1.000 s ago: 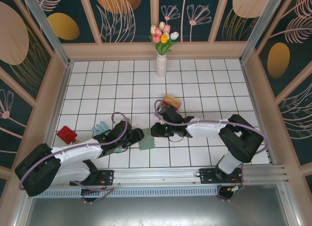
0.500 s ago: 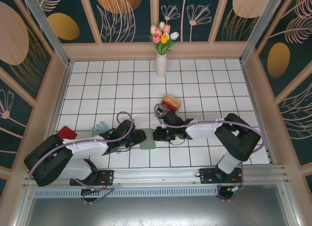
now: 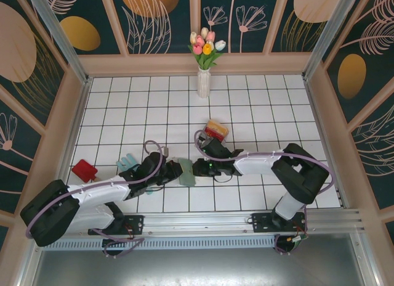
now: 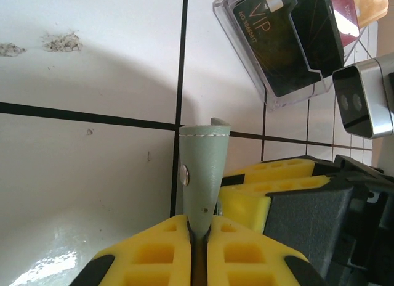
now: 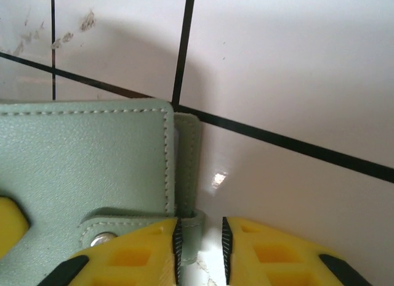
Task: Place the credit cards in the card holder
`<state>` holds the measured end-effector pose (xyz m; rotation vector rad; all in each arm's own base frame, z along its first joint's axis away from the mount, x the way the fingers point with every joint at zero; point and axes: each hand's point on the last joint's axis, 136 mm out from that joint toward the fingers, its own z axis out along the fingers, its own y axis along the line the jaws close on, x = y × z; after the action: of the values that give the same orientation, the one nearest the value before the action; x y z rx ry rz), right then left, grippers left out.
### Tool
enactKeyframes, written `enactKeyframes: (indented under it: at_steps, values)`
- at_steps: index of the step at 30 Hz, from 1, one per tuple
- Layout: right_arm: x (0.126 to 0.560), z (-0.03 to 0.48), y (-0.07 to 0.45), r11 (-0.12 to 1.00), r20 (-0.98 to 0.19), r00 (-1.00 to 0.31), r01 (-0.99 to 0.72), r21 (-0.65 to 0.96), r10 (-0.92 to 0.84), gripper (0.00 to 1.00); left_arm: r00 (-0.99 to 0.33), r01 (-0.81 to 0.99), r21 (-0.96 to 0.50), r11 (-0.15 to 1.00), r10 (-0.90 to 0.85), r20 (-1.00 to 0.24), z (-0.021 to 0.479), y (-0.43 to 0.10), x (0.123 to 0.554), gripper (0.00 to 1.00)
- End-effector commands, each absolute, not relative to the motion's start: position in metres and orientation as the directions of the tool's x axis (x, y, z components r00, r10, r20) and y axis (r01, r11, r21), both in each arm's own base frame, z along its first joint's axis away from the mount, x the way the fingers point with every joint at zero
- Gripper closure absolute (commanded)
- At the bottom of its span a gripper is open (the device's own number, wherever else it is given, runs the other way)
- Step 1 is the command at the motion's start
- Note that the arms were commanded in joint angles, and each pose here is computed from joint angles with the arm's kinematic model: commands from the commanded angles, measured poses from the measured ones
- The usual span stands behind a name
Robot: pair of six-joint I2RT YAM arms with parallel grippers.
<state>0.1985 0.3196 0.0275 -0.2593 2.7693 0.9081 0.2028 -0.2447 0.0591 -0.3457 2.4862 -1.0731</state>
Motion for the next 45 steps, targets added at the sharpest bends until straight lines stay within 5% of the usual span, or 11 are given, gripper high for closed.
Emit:
enactKeyframes:
  at_steps: [1, 19, 32, 38, 45]
  values:
    - [0.207, 0.058, 0.329, 0.758, -0.311, -0.949, -0.239, 0.607, -0.05, 0.68, -0.869, -0.029, -0.772, 0.635, -0.398, -0.295, 0.072, -0.25, 0.208, 0.99]
    - [0.188, 0.025, 0.342, 0.786, -0.27, -0.948, -0.295, 0.544, -0.169, 0.46, -0.872, -0.021, -0.783, 0.621, -0.395, -0.289, 0.074, -0.26, 0.215, 1.0]
    - [0.209, -0.012, 0.246, 0.989, -0.334, -0.932, -0.148, 0.006, -0.138, 0.75, -0.847, -0.061, -0.736, 0.674, -0.425, -0.319, 0.072, -0.243, 0.217, 1.0]
    - [0.213, -0.001, 0.245, 0.99, -0.365, -0.925, -0.132, 0.041, -0.108, 0.91, -0.846, -0.075, -0.727, 0.683, -0.429, -0.316, 0.065, -0.235, 0.212, 1.0]
    - [0.221, 0.041, 0.268, 0.956, -0.412, -0.91, -0.16, 0.246, -0.047, 0.77, -0.859, -0.067, -0.705, 0.706, -0.4, -0.319, 0.058, -0.237, 0.211, 1.0]
